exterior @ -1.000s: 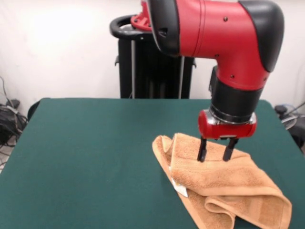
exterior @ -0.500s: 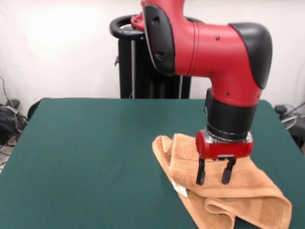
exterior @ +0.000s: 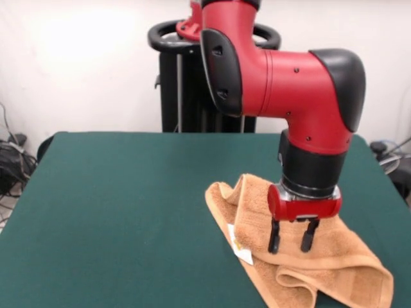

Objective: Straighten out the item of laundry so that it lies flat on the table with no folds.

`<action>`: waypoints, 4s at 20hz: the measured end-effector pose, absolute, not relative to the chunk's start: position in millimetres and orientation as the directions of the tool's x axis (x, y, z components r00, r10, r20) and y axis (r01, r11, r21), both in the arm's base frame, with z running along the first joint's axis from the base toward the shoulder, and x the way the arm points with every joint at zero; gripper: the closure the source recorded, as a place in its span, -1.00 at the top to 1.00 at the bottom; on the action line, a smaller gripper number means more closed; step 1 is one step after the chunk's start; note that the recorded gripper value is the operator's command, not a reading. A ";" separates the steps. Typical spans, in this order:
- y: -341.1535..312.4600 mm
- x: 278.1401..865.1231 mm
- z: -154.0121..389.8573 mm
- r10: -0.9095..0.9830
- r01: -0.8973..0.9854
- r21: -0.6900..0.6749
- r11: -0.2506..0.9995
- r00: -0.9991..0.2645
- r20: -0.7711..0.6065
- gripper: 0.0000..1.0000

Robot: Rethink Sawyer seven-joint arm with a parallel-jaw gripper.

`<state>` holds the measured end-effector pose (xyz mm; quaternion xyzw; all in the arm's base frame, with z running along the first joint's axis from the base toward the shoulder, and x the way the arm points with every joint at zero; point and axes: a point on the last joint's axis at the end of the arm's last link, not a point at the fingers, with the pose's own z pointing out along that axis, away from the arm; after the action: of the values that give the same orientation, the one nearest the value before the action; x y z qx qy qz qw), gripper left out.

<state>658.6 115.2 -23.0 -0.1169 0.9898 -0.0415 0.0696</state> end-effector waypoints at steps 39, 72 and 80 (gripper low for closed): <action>85.6 582.5 -12.2 -0.179 -0.168 -0.079 0.983 -0.971 -0.158 1.00; 118.4 549.1 74.1 -0.228 -0.223 -0.082 0.971 -0.972 -0.061 -1.00; 84.2 485.3 62.3 -0.196 -0.187 -0.070 0.980 -0.970 -0.145 -1.00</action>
<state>485.3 84.2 62.3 -0.0964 0.9921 -0.0278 0.0757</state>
